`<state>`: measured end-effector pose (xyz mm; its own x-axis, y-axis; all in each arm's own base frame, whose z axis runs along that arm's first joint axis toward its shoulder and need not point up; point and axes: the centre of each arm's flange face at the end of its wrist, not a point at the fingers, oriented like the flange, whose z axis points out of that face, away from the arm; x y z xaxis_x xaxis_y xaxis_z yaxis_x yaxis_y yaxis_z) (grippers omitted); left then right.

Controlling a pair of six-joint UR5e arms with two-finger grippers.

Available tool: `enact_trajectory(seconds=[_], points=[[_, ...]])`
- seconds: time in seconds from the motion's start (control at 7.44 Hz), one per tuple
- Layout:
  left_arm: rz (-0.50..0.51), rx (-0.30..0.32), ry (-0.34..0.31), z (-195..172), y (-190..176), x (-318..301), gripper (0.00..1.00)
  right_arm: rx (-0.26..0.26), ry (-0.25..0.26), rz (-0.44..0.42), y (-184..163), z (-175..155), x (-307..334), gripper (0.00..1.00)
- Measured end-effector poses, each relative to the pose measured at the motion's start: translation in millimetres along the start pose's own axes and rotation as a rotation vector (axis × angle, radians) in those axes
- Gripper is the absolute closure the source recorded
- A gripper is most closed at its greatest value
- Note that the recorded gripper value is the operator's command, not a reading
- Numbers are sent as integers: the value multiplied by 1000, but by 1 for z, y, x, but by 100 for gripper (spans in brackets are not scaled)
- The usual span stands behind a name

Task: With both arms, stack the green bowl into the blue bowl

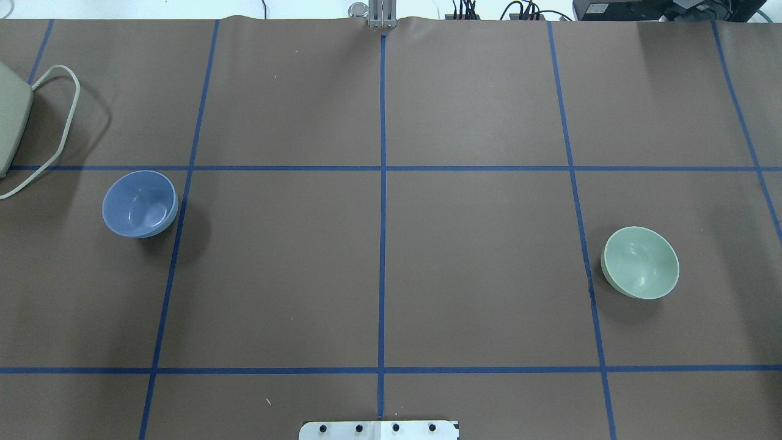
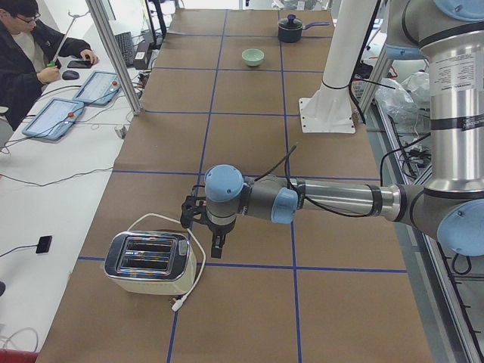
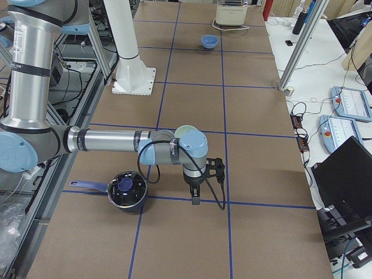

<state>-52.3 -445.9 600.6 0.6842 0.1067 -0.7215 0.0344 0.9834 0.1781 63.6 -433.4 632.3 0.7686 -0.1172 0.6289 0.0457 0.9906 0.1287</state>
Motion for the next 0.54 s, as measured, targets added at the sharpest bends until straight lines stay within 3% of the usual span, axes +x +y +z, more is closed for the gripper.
enact_trajectory(seconds=[0.13, 0.54], points=[[48, 47, 4, -6, -6, 6, 1, 21, -2, -17, -14, -8, -7, 0], [241, 233, 22, -23, -30, 27, 1, 106, -75, -92, -45, -24, -27, 0]])
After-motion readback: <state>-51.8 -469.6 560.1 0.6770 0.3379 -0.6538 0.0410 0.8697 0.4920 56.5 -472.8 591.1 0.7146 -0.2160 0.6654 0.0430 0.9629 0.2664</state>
